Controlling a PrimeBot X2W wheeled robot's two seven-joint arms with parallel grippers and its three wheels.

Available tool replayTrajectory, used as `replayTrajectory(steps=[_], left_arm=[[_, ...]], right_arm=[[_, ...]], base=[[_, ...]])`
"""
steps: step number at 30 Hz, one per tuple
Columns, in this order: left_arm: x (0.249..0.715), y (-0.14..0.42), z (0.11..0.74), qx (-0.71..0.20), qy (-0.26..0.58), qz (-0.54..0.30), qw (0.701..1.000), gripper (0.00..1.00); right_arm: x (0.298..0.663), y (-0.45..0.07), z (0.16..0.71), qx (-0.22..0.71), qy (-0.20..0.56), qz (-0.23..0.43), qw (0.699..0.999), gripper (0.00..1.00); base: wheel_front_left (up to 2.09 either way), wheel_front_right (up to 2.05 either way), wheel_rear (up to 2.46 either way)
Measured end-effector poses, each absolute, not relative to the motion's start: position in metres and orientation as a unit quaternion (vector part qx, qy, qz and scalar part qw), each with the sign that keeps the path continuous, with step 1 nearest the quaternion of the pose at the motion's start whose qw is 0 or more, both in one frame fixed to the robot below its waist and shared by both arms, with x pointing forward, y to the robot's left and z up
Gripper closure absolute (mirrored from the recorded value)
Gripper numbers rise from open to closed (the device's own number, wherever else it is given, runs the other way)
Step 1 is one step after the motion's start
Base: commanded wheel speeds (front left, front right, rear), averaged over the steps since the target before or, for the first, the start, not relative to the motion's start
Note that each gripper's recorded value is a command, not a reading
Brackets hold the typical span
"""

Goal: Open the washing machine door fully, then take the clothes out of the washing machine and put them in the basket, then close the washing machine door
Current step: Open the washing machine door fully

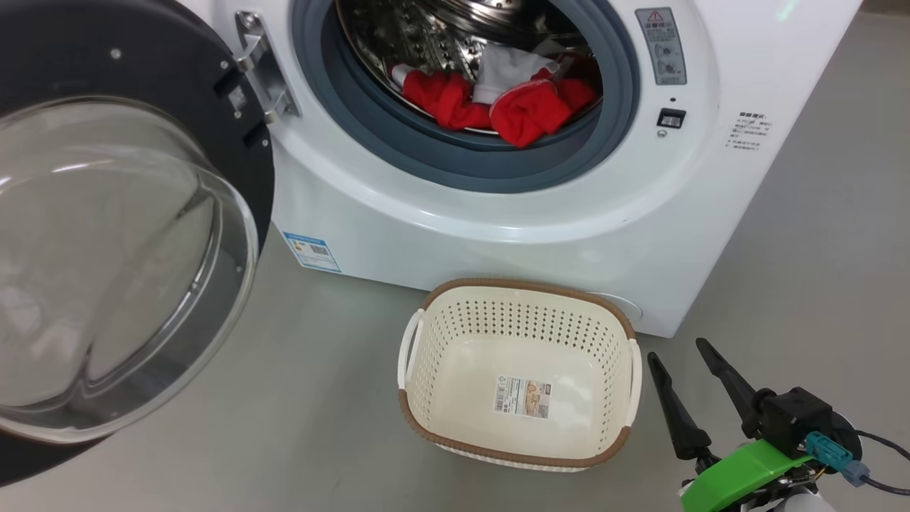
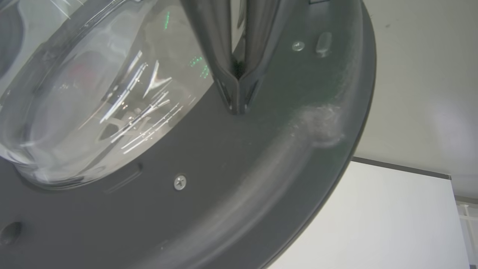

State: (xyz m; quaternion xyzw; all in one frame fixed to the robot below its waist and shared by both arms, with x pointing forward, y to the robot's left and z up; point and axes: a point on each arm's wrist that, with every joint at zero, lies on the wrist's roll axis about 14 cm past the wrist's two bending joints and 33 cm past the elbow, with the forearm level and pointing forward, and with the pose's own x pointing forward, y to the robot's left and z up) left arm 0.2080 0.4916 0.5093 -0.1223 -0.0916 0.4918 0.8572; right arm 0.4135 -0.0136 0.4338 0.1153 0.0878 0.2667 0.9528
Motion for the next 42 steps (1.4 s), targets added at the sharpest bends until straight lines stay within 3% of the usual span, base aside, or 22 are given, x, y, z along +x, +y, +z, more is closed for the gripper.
replayTrajectory(steps=[16,26,30,34,36,37,42], left_arm=[[0.219,0.497,0.515,-0.116,-0.085,0.470,0.871,1.00],[0.202,0.474,0.494,-0.120,-0.062,0.446,0.885,1.00],[0.206,0.455,0.492,-0.124,-0.064,0.421,0.896,0.77],[0.211,0.434,0.490,-0.124,-0.064,0.391,0.910,0.47],[0.214,0.422,0.487,-0.123,-0.059,0.374,0.917,0.07],[0.216,0.416,0.488,-0.121,-0.058,0.365,0.921,0.00],[0.233,0.387,0.495,-0.115,-0.065,0.316,0.939,0.00]], right_arm=[[0.409,-0.017,0.442,0.109,0.078,0.264,0.955,0.00],[0.403,-0.016,0.457,0.105,0.061,0.266,0.956,0.00],[0.400,-0.018,0.464,0.104,0.053,0.265,0.957,0.00],[0.394,-0.024,0.463,0.109,0.055,0.255,0.959,0.00],[0.392,-0.028,0.463,0.109,0.055,0.250,0.960,0.00],[0.392,-0.030,0.463,0.109,0.055,0.247,0.961,0.00],[0.390,-0.041,0.464,0.110,0.052,0.231,0.965,0.00]], base=[[0.00,0.00,0.00],[0.00,0.00,0.00],[0.00,0.00,0.00],[0.00,0.00,0.00],[0.00,0.00,0.00],[0.00,0.00,0.00],[0.00,0.00,0.00]])
